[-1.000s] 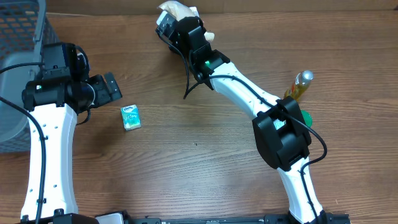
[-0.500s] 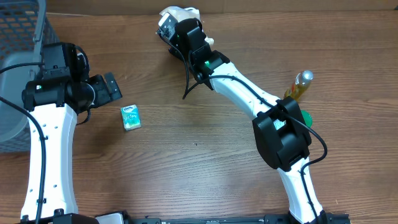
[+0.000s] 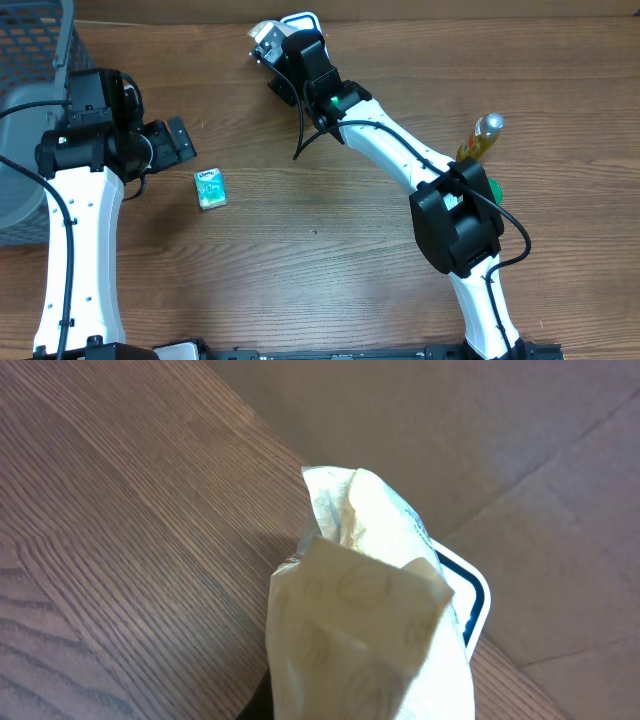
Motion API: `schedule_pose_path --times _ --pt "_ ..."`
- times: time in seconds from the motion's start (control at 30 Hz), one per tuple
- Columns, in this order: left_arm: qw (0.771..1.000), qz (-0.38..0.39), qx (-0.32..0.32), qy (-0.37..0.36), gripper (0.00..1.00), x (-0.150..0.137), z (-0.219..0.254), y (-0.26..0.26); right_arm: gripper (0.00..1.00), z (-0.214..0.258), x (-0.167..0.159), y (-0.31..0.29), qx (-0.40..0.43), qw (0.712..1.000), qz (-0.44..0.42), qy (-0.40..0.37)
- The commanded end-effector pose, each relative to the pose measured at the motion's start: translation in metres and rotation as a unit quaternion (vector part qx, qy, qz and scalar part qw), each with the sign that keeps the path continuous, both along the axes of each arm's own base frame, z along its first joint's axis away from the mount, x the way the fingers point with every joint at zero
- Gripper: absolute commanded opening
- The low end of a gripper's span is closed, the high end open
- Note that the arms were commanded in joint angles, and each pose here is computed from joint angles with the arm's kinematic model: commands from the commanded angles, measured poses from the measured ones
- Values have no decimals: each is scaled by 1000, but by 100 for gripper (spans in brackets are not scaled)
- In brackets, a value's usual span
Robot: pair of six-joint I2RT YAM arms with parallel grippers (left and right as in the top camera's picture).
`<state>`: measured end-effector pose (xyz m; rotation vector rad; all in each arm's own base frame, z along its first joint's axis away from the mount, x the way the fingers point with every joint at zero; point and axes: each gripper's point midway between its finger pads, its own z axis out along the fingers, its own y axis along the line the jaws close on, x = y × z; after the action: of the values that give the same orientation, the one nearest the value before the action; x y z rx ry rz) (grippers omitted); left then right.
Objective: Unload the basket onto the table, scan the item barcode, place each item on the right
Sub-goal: 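Hold the pouch against the scanner window, then carry the pouch down and set it on the table center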
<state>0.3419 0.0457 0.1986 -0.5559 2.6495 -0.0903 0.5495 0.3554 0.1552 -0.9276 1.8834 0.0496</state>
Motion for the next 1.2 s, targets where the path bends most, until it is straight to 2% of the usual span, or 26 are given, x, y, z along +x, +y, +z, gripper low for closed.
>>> schedule_pose_path --times 0.0,0.17,0.37,0.53,0.67,0.77,0.93,1.03,1.17 --pt "1000 3 -4 -12 99 2 8 0 4 40 0 0 34 999 0 -21" --pt "1000 3 -4 -12 99 2 8 0 4 50 2 -6 38 999 -5 -28" --pt "1000 3 -4 -12 99 2 8 0 4 119 -12 -16 72 995 -10 -64" --pt "1000 3 -4 -12 100 2 8 0 4 162 -38 -38 119 992 -40 -32" --pt "1000 3 -4 -12 99 2 8 0 4 153 -63 -62 124 989 -67 53" --pt "1000 3 -4 -12 100 2 8 0 4 122 -98 -69 129 974 -62 175" --pt "1000 3 -4 -12 100 2 8 0 4 70 -167 -89 108 915 -50 386" --pt "1000 3 -4 -12 100 2 8 0 4 54 -197 -115 74 882 -80 458" --pt "1000 3 -4 -12 100 2 8 0 4 44 -227 -143 30 850 -97 517"
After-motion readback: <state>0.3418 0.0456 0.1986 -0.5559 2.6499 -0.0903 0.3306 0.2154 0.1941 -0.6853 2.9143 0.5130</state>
